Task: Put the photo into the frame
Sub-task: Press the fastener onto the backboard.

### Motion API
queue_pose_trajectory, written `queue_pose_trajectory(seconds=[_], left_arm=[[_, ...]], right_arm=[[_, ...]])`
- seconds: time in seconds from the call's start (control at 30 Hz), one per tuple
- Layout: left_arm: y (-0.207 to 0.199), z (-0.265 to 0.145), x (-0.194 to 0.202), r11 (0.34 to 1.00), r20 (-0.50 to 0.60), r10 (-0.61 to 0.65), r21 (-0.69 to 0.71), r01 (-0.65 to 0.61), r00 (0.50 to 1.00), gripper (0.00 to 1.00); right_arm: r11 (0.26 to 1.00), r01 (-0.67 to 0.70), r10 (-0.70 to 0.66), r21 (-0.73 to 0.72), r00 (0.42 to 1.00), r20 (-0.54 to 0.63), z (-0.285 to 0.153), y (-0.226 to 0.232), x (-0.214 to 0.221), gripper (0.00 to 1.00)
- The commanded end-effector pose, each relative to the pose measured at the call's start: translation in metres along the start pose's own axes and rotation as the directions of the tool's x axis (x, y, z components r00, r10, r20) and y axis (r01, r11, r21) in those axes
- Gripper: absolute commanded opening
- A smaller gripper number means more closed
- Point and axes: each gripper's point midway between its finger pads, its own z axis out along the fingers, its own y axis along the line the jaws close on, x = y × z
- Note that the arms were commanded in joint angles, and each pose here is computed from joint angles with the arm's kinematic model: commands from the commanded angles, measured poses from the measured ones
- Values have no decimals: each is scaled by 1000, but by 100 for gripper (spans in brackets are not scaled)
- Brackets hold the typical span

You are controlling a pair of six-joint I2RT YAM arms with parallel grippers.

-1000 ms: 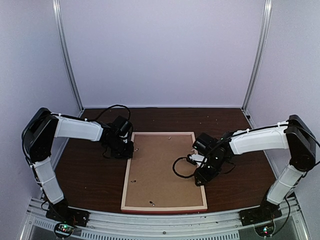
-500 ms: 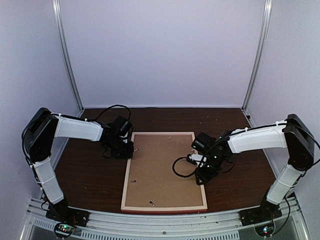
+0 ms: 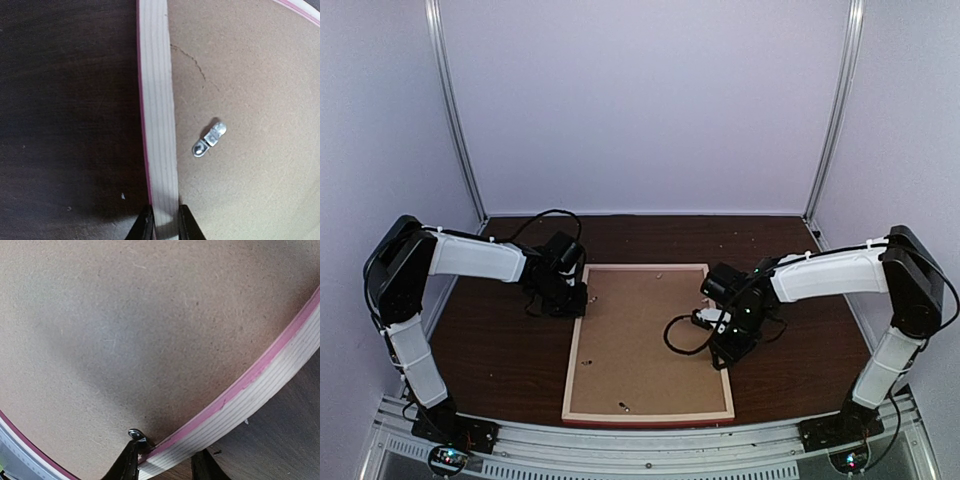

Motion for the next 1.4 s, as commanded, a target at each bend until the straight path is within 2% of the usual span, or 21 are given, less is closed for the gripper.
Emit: queue_pose_trajectory(seconds=[0.0, 0.1, 0.23, 0.33, 1.0, 1.37], left_arm=[[-14, 3, -5, 999, 12, 28, 45, -29, 1000, 18], [-14, 3, -5, 999, 11, 29, 46, -30, 1000, 18], [-14, 3, -4, 999, 8, 31, 45, -32, 999, 18], [-13, 3, -4, 999, 9, 32, 44, -32, 999, 18], [-13, 4, -3, 999, 5, 34, 42, -35, 999, 18], [-13, 3, -3, 998, 3, 36, 47, -36, 999, 18]], right_arm=[[996, 73, -68, -45, 993, 95, -1, 10, -32, 36], [996, 65, -59, -57, 992, 114, -4, 9, -36, 39], [995, 55, -44, -83, 990, 134, -7, 12, -40, 50], [995, 53, -40, -87, 989, 139, -8, 12, -39, 53], [994, 100, -95, -49, 991, 98, -4, 2, -31, 48], [990, 127, -120, -56, 986, 112, -3, 3, -37, 46]])
